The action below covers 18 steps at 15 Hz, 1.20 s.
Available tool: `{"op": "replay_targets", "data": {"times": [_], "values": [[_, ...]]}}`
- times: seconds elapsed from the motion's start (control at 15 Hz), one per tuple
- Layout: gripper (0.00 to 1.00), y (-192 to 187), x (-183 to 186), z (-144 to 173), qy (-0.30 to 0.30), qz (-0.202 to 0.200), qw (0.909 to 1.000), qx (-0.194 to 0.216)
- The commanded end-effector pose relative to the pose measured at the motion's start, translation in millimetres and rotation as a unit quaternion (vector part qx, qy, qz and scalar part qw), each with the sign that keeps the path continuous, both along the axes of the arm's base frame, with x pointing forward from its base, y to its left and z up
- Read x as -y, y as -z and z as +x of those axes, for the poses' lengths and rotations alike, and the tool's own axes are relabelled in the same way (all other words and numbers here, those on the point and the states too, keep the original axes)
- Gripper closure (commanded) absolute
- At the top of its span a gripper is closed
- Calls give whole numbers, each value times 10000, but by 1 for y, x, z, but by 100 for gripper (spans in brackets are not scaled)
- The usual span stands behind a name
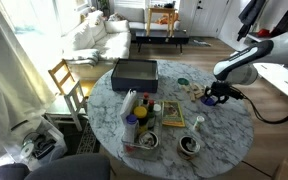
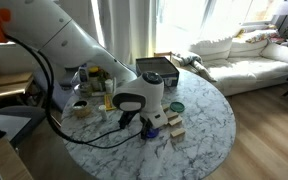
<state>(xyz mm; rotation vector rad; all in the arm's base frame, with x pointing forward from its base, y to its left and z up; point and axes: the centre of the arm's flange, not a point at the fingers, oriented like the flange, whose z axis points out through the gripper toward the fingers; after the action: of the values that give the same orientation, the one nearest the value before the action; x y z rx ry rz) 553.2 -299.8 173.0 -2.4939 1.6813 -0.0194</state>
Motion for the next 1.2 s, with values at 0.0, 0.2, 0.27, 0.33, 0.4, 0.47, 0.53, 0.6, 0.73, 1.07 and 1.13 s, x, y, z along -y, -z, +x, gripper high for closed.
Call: {"op": "replay_targets", "data": {"times": [0.0, 0.2, 0.27, 0.33, 0.4, 0.47, 0.53, 0.6, 0.73, 1.07, 1.13], "values": [[54, 12, 5, 4, 91, 67, 9999, 92], [68, 11, 7, 4, 99, 70, 9999, 93], [80, 10, 8, 4, 104, 67, 9999, 96], [80, 9, 9, 4, 107, 62, 9999, 99], [81, 9, 9, 4, 106, 61, 9999, 97], [93, 8, 10, 4, 108, 59, 9999, 99], [100, 8, 10, 4, 107, 59, 9999, 94], [100, 7, 11, 4, 108, 54, 9999, 96], [99, 4, 12, 4, 98, 49, 9999, 100], [99, -5, 13, 3, 79, 67, 9998, 167], [99, -10, 14, 3, 78, 71, 9997, 212]]}}
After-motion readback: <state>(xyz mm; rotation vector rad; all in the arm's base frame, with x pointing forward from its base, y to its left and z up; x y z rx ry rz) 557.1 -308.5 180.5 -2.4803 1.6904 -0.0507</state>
